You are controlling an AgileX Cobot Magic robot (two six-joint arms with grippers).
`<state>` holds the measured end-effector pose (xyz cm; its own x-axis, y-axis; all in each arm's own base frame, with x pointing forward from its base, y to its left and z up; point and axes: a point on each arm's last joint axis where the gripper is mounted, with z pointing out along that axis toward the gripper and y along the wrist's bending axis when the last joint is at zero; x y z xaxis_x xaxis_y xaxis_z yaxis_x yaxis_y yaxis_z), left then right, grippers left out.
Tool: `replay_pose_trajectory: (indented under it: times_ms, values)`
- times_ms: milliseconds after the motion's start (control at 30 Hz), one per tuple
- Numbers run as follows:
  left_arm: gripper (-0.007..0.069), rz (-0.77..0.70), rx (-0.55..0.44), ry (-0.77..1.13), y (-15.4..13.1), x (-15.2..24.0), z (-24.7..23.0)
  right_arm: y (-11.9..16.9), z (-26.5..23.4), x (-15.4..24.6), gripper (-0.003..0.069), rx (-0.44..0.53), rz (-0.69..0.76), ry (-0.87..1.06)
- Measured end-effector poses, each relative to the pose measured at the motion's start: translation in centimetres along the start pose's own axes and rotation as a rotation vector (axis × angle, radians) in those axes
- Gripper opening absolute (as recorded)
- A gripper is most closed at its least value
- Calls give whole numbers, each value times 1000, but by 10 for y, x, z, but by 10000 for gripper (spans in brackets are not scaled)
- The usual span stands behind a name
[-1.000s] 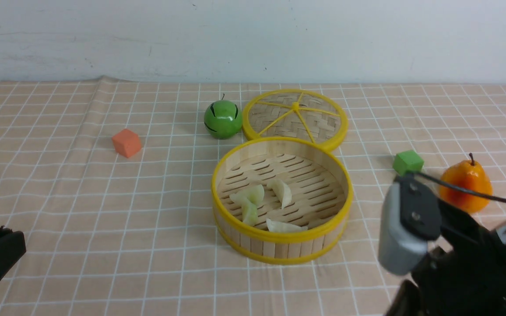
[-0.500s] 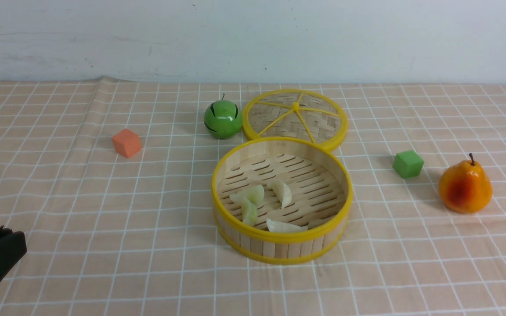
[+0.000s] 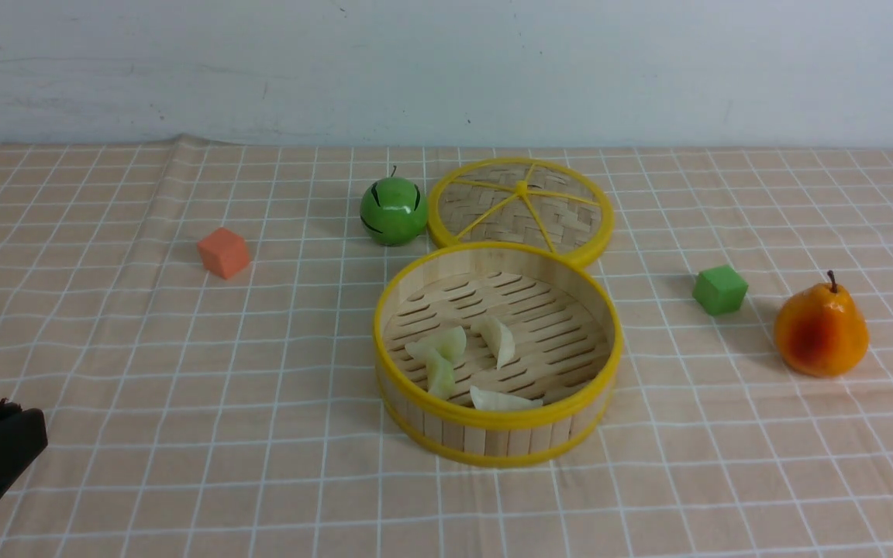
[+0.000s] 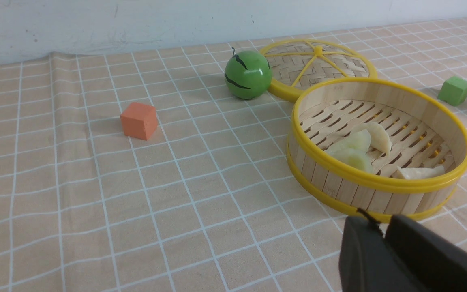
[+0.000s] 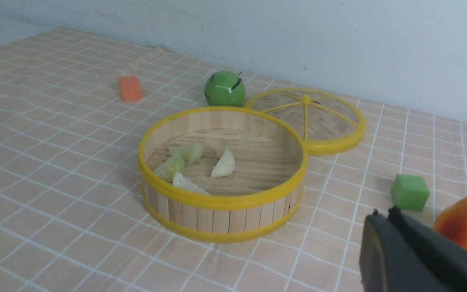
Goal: Put the dumplings into the steamer on the table with the brown tablecloth.
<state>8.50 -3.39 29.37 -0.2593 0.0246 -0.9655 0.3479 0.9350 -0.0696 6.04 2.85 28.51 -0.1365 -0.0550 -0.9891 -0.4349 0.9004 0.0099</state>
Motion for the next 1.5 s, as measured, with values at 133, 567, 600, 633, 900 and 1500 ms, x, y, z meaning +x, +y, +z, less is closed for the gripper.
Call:
replay_pose_trajectory:
  times_ms: [133, 567, 600, 633, 900, 1500]
  values:
    - [85, 0, 0, 0, 0, 0, 0, -1, -1, 5, 3, 15, -26, 39]
    - [91, 0, -3, 8, 0, 1, 0, -19, -4, 81, 3, 327, 40, -54]
    - [92, 0, -3, 7, 0, 1, 0, -21, -2, 89, 3, 366, 79, -60]
    - [92, 0, -3, 7, 0, 1, 0, -23, -2, 96, 3, 404, 134, -46]
    - [99, 0, -4, 9, 0, 1, 0, -23, -3, 113, 3, 453, 261, 100]
    - [113, 0, -4, 9, 0, 1, 0, -23, -3, 113, 23, 452, 270, 118]
